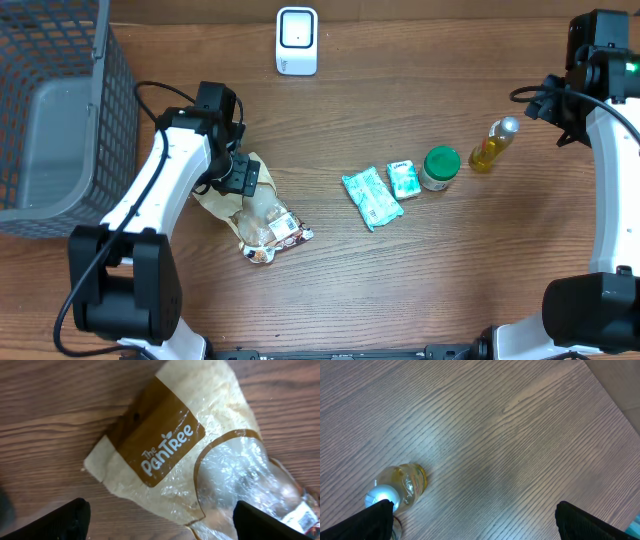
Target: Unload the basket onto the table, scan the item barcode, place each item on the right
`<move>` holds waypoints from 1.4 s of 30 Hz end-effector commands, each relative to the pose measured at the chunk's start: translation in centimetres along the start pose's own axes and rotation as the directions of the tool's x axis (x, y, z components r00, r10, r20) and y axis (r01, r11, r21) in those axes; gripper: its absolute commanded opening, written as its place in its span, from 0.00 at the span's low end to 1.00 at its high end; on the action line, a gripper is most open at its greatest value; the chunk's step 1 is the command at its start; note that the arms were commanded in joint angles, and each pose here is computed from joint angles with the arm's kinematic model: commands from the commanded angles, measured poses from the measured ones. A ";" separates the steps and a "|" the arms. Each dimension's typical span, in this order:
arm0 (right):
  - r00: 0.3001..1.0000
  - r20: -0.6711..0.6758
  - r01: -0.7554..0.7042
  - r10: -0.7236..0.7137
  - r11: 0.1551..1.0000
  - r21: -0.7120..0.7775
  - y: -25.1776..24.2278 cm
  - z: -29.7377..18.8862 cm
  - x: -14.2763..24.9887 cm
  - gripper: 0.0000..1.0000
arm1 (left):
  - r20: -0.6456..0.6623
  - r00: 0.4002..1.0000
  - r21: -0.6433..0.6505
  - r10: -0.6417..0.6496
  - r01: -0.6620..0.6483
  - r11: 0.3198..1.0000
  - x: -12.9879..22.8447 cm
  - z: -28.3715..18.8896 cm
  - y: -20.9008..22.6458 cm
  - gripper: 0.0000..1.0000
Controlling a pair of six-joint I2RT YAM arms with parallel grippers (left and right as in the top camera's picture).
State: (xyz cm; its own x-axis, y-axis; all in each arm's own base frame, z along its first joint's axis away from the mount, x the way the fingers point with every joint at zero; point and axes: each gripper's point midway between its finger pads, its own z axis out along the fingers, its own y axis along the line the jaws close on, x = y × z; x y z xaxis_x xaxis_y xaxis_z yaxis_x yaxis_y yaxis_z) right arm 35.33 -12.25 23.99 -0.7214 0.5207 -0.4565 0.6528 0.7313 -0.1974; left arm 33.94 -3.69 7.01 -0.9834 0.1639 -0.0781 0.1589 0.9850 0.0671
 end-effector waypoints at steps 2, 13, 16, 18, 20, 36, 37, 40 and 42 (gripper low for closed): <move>1.000 0.012 -0.013 0.013 1.000 -0.004 0.0 -0.2 -0.3 1.00 | -0.082 0.989 0.214 0.121 -0.101 0.972 1.5 2.5 -1.9 0.95; 1.000 0.012 -0.013 0.013 1.000 -0.003 0.0 -0.2 -0.3 1.00 | -0.217 0.969 0.342 0.116 -0.036 0.939 3.3 7.3 -2.3 0.89; 1.000 0.012 -0.013 0.013 1.000 -0.004 0.0 -0.2 -0.3 1.00 | -0.267 0.956 0.364 0.123 -0.018 0.931 4.2 8.5 -2.9 0.80; 1.000 0.012 -0.013 0.013 1.000 -0.004 0.0 -0.2 -0.3 1.00 | -0.292 0.948 0.401 0.123 0.004 0.916 4.7 9.0 -3.6 0.72; 1.000 0.012 -0.013 0.013 1.000 -0.004 0.0 -0.2 -0.3 1.00 | -0.298 0.946 0.421 0.126 0.012 0.907 4.8 9.2 -4.0 0.66; 1.000 0.012 -0.013 0.013 1.000 -0.004 0.0 -0.2 -0.3 1.00 | -0.236 0.968 0.623 0.085 0.084 0.777 0.8 3.1 -7.1 0.84; 1.000 0.012 -0.013 0.013 1.000 -0.004 0.0 -0.2 -0.3 1.00 | -0.225 0.971 0.623 0.084 0.077 0.779 0.4 2.4 -7.0 0.86; 1.000 0.012 -0.013 0.013 1.000 -0.004 0.0 -0.2 -0.3 1.00 | -0.178 0.981 0.614 0.082 0.046 0.788 -0.8 0.6 -6.6 0.90; 1.000 0.012 -0.013 0.013 1.000 -0.004 0.0 -0.2 -0.3 1.00 | -0.139 0.987 0.589 0.082 0.016 0.808 -1.5 -0.3 -6.1 0.94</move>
State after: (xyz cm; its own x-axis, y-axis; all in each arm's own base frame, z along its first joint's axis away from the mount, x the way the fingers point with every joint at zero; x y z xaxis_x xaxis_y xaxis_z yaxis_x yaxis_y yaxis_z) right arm 35.34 -12.25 23.99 -0.7215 0.5204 -0.4568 0.6526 0.7315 -0.1974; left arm 32.90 -9.68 4.51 -0.9615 0.2190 0.1659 0.0992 0.8399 -0.5336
